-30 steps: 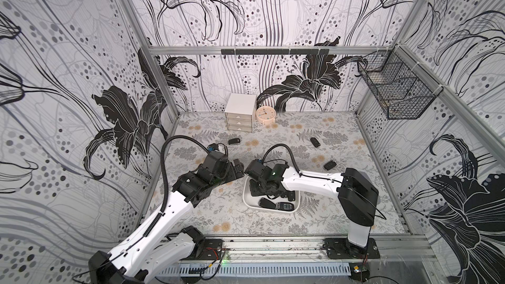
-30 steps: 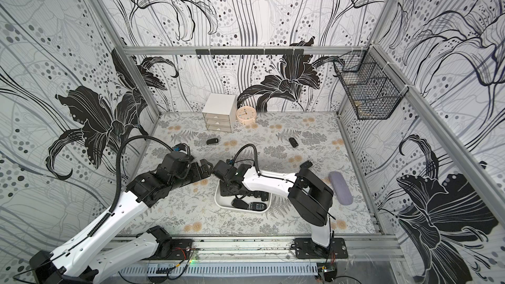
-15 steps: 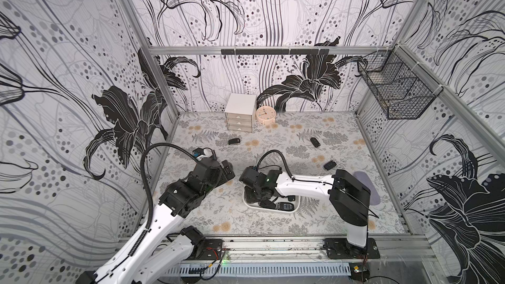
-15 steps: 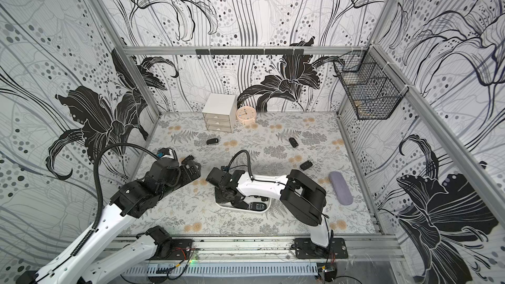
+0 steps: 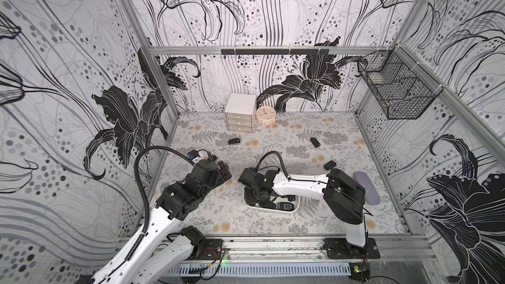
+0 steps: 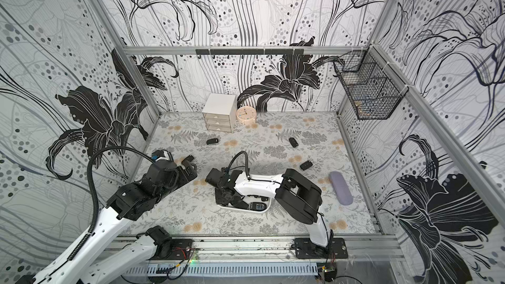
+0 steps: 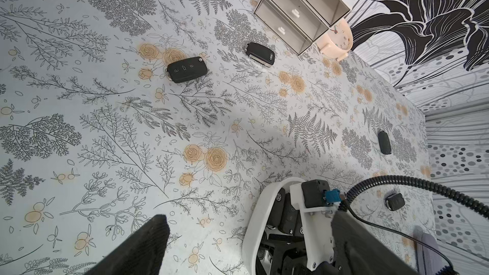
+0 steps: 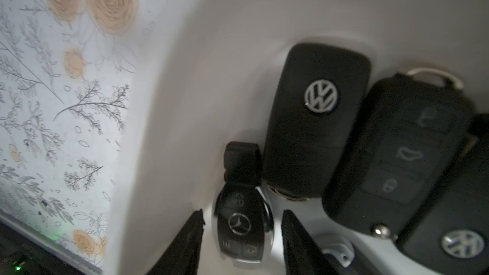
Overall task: Place the car key into the storage box
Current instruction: Place the car key in the storage box, then pick up the car key from the center of the board, then place the car key in the storage box.
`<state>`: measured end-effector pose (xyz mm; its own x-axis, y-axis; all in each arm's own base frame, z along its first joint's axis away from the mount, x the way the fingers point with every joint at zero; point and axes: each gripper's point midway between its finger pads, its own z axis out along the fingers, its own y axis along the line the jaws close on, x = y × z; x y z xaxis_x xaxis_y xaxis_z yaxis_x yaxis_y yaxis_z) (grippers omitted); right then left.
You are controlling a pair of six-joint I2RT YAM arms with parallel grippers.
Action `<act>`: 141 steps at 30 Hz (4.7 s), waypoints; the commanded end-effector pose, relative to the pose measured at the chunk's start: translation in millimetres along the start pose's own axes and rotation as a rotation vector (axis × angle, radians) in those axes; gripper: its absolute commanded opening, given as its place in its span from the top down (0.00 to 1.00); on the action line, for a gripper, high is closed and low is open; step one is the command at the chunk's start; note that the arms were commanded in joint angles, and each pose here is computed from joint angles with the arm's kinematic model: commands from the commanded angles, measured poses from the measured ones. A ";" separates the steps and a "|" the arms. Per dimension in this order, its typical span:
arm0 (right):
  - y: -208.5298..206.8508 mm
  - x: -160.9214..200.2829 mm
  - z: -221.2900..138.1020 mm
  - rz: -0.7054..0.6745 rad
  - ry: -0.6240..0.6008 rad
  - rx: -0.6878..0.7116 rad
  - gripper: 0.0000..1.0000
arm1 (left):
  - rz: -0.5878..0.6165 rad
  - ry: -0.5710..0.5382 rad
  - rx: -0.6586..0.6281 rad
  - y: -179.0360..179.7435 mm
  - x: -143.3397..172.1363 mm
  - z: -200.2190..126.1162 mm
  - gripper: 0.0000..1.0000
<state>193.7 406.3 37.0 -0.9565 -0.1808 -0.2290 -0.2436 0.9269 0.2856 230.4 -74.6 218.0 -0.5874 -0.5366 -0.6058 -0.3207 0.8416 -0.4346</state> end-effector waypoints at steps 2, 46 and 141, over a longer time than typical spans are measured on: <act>5.0 -7.2 -13.8 -0.001 -0.026 -0.010 0.49 | -0.001 -0.003 -0.002 -0.5 1.1 4.1 0.01; -276.6 -81.4 -155.5 0.537 -0.344 0.391 0.00 | 0.239 0.173 0.281 -158.2 -7.1 91.0 0.01; -152.2 -16.2 -96.2 0.207 -0.132 0.179 0.73 | 0.221 0.184 0.323 -135.9 9.3 69.5 0.01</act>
<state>236.3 234.8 99.3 -0.9457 0.0397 -0.3227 -0.0230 0.9818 0.1884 319.8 -203.4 217.6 -0.7753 -0.2708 -0.5706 0.0682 0.8623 -0.5018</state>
